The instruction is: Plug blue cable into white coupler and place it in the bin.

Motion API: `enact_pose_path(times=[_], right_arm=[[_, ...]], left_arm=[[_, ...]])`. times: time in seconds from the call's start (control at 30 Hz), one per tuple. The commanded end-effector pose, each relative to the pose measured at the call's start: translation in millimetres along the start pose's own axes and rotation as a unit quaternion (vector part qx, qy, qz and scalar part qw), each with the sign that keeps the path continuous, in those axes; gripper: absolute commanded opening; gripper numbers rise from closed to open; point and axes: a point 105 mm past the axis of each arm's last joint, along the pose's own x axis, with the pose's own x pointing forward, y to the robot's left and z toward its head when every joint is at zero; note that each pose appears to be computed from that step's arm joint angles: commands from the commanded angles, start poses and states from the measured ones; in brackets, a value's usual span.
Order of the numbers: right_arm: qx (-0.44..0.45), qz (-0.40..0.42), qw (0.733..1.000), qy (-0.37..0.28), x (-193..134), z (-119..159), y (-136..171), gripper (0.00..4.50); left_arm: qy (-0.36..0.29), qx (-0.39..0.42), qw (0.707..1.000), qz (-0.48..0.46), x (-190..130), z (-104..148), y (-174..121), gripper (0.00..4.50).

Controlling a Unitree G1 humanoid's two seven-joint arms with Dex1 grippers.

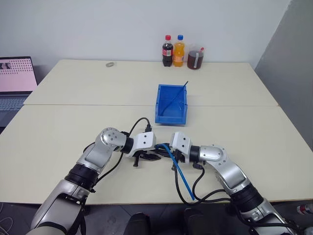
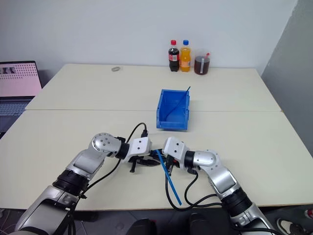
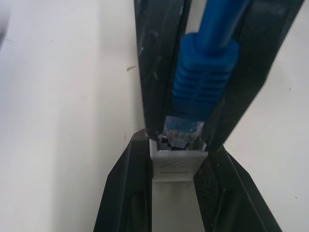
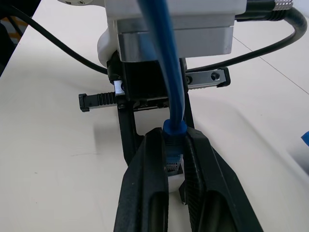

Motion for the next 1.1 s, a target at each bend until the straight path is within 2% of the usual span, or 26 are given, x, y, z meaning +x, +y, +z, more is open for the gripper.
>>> enact_pose_path(times=[0.03,0.43,0.9,1.1], right_arm=[[0.042,0.025,0.995,0.087,-5.3,-47.1,13.0,0.15],[0.013,0.063,0.993,0.103,2.0,-53.3,-3.0,0.15],[0.046,0.092,0.986,0.133,-2.8,-75.9,10.9,0.15],[0.084,0.110,0.979,0.147,5.1,-74.5,20.6,0.15]], left_arm=[[0.007,-0.005,1.000,-0.020,5.8,-4.7,-8.7,0.81],[0.000,-0.003,1.000,-0.023,5.8,-2.2,-7.7,0.81],[-0.003,-0.006,1.000,-0.021,5.1,-2.1,-8.0,0.81],[-0.005,-0.006,1.000,-0.021,4.8,-1.5,-8.8,0.81]])
